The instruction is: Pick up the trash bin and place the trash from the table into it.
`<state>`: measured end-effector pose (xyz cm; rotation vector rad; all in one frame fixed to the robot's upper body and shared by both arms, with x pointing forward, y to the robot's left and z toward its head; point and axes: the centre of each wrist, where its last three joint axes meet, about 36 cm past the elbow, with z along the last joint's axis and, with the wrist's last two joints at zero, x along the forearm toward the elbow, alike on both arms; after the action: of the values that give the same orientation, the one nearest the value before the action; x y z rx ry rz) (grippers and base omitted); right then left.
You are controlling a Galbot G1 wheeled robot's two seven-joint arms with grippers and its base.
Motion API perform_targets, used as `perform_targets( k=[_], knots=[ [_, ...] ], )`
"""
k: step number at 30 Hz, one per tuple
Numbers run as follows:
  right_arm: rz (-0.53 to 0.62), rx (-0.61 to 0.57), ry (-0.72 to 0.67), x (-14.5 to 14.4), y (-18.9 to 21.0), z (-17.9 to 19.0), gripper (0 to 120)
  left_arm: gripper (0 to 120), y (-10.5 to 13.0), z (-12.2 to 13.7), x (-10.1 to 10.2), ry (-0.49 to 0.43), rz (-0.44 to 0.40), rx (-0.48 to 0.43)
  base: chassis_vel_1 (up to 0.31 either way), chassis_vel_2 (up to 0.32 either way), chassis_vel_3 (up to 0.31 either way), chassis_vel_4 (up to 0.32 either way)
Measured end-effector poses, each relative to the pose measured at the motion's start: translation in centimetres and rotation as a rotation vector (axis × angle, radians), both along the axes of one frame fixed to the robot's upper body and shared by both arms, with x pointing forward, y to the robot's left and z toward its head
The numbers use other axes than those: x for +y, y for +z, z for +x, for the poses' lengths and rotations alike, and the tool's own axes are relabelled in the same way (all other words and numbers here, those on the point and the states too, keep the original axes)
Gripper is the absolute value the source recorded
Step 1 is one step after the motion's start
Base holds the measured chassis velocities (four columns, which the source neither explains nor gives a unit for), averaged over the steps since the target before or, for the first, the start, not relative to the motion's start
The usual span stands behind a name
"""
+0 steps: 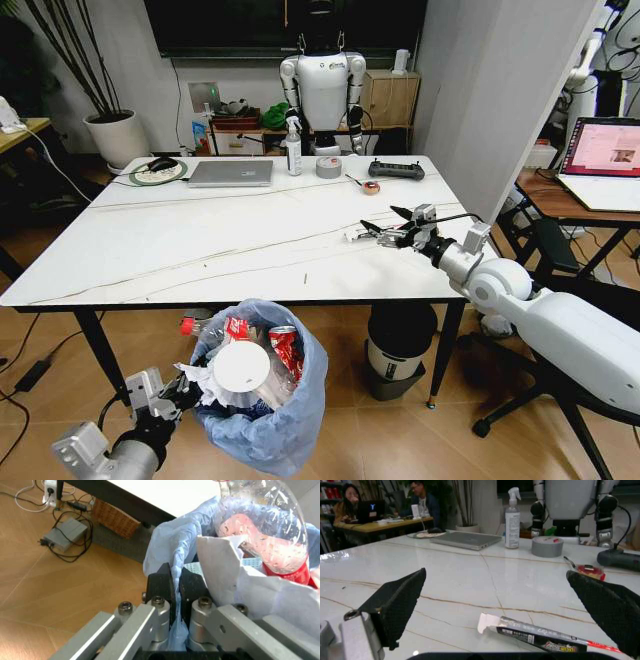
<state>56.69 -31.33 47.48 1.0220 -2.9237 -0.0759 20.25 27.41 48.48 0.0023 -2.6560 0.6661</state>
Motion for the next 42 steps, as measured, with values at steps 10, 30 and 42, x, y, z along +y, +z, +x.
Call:
perform_targets(
  k=[10,30,42],
  knots=[
    [-0.025,-0.006,0.01,0.2,-0.2,2.5,100,0,0.0,0.0,0.0,0.005,-0.002,-0.004,0.0,0.0,0.0,0.0],
    [-0.364,-0.035,0.245,-3.4,-0.4,9.7,100,0,-0.5,0.4,-0.1,0.003,-0.02,-0.002,0.0,0.0,0.0,0.0],
    [-0.447,-0.034,0.27,-3.5,-1.3,11.8,100,0,-0.7,0.6,0.1,0.01,-0.021,-0.001,0.0,0.0,0.0,0.0]
  ],
)
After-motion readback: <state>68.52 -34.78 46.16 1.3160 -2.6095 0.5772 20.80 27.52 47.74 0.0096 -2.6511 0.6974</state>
